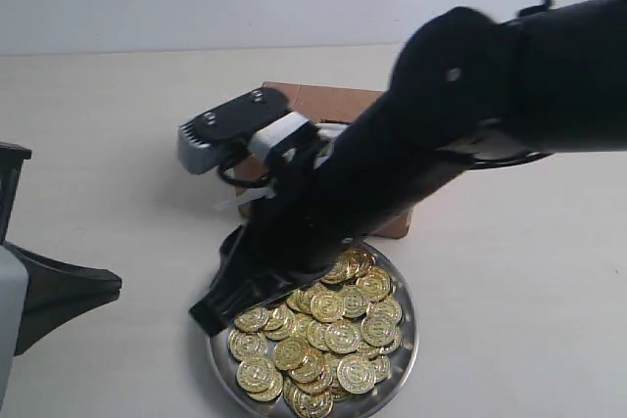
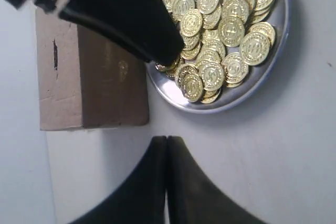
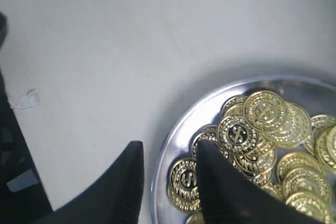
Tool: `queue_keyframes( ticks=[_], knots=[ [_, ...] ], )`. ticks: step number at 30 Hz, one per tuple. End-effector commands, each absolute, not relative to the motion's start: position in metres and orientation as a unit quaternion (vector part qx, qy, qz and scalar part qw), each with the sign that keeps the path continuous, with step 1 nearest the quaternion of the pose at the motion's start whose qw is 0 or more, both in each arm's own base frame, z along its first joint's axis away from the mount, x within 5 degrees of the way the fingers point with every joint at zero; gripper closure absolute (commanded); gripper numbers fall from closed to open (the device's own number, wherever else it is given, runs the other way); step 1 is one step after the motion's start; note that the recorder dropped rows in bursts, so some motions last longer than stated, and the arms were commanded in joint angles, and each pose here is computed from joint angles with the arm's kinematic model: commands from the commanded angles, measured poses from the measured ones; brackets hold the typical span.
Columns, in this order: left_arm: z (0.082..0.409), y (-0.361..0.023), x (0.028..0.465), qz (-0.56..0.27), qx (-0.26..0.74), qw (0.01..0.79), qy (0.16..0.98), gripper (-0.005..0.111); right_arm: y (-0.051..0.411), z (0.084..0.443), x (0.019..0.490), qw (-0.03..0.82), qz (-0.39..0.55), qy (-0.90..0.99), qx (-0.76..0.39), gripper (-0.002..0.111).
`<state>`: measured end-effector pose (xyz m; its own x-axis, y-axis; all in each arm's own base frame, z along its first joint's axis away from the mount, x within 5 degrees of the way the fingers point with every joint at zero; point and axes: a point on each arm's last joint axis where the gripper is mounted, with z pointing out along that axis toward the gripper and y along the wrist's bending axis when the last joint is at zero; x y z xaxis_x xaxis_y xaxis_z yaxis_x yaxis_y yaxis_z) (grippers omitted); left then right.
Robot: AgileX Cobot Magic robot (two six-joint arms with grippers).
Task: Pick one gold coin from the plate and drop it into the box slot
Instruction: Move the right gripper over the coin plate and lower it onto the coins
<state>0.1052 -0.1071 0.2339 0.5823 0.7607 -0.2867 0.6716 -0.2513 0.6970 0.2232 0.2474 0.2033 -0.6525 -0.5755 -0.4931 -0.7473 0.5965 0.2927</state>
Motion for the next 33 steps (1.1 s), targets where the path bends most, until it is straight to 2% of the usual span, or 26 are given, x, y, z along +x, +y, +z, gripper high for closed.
queue_keyframes(
  ticks=[1,4,5,9,18,33],
  knots=[
    [0.235,-0.101,0.099,0.057,0.779,0.421,0.462,0.107,0.275,0.185,0.233,0.162,0.169,0.897,-0.375,0.058],
    [0.238,-0.099,0.097,0.066,0.777,0.431,0.454,0.107,0.284,0.179,0.24,0.14,0.108,0.921,-0.346,0.045],
    [0.238,-0.098,0.096,0.067,0.776,0.433,0.453,0.107,0.286,0.178,0.242,0.135,0.096,0.925,-0.342,0.045],
    [0.238,-0.096,0.093,0.069,0.774,0.438,0.452,0.107,0.293,0.175,0.249,0.115,0.082,0.938,-0.318,0.047],
    [0.234,-0.087,0.083,0.077,0.766,0.457,0.446,0.107,0.296,0.139,0.252,0.055,0.044,0.949,-0.309,0.047],
    [0.236,-0.082,0.077,0.083,0.759,0.473,0.439,0.107,0.299,0.136,0.254,0.071,0.056,0.951,-0.296,0.051]
  ],
)
